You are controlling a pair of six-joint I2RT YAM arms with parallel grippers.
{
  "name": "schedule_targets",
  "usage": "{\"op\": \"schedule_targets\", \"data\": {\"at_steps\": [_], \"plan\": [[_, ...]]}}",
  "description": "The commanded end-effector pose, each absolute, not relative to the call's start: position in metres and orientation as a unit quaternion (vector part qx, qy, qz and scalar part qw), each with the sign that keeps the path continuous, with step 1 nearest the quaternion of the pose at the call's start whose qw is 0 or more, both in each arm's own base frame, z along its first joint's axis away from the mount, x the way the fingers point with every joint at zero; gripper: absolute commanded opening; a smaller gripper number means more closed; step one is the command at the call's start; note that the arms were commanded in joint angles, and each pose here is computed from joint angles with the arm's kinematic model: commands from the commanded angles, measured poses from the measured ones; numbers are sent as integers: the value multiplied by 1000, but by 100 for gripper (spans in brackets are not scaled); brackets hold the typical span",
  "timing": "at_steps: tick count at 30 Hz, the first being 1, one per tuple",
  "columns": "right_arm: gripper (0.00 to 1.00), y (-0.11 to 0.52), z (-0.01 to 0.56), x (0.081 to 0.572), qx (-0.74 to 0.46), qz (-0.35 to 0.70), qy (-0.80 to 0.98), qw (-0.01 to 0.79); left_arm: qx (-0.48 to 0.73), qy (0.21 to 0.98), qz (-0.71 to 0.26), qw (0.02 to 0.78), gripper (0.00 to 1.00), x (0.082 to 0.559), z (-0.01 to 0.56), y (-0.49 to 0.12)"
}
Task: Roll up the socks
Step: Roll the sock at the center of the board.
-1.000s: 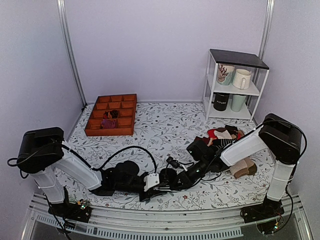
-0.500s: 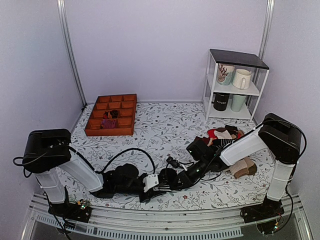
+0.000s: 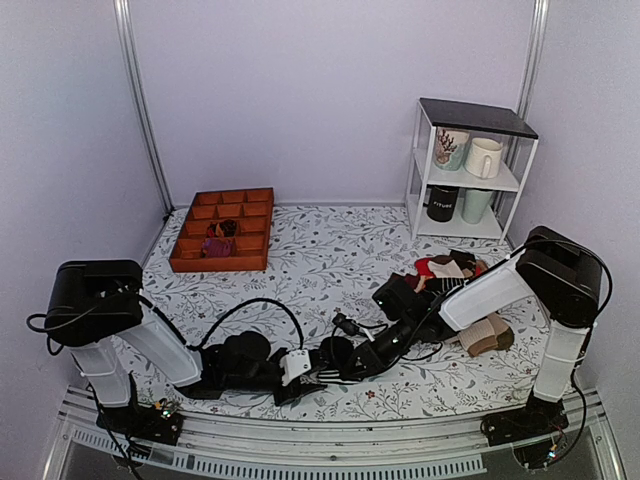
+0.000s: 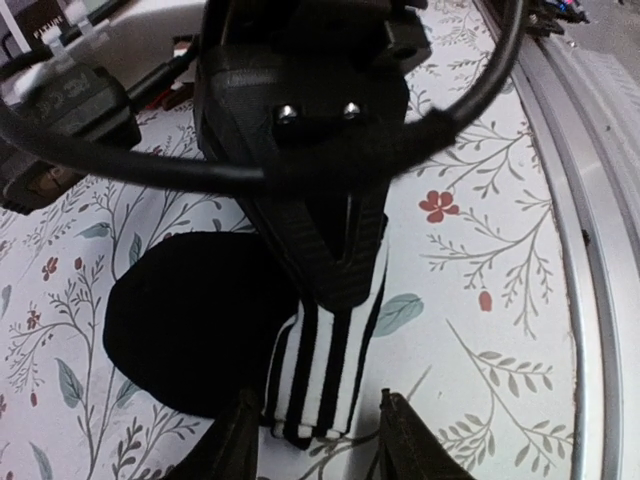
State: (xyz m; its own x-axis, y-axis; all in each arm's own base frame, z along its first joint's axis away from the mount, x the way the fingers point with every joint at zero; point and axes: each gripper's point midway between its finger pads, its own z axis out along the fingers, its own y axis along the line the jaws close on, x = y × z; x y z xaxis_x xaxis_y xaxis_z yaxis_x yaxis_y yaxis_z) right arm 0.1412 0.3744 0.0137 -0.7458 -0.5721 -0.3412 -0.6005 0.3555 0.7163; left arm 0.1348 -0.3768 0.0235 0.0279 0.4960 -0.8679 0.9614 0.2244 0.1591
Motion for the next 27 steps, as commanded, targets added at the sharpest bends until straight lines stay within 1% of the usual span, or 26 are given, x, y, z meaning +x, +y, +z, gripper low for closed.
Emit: {"op": "schedule_targets", "data": {"at_steps": [1,4,9,13,16,18,19,22,23,24,27], "plan": [[9,318,-51,111,-306,328,889,-89,555,630,-282,465,42,135,40,-389],[9,317,-50,112,-305,329,889,-88,557,630,-282,462,41,136,38,-393],[9,317,-51,111,-305,328,889,-90,562,637,-280,447,33,136,25,-396],[9,317,-50,112,-304,328,890,-88,562,645,-287,431,20,132,17,-394],[9,316,-51,111,-304,328,890,-89,561,653,-291,418,12,129,12,-390],[9,316,-51,111,-303,328,890,-88,565,653,-297,407,2,124,9,-389],[9,317,-51,111,-303,328,890,-88,568,653,-302,398,0,121,8,-389],[10,320,-49,115,-304,330,890,-81,568,666,-312,369,0,115,2,-389],[12,322,-47,117,-305,331,890,-76,567,678,-310,351,0,113,-4,-387],[17,325,-45,122,-308,331,889,-67,562,687,-311,338,0,112,-6,-386],[25,337,-34,138,-329,336,882,-19,528,725,-329,295,0,107,-16,-377]]}}
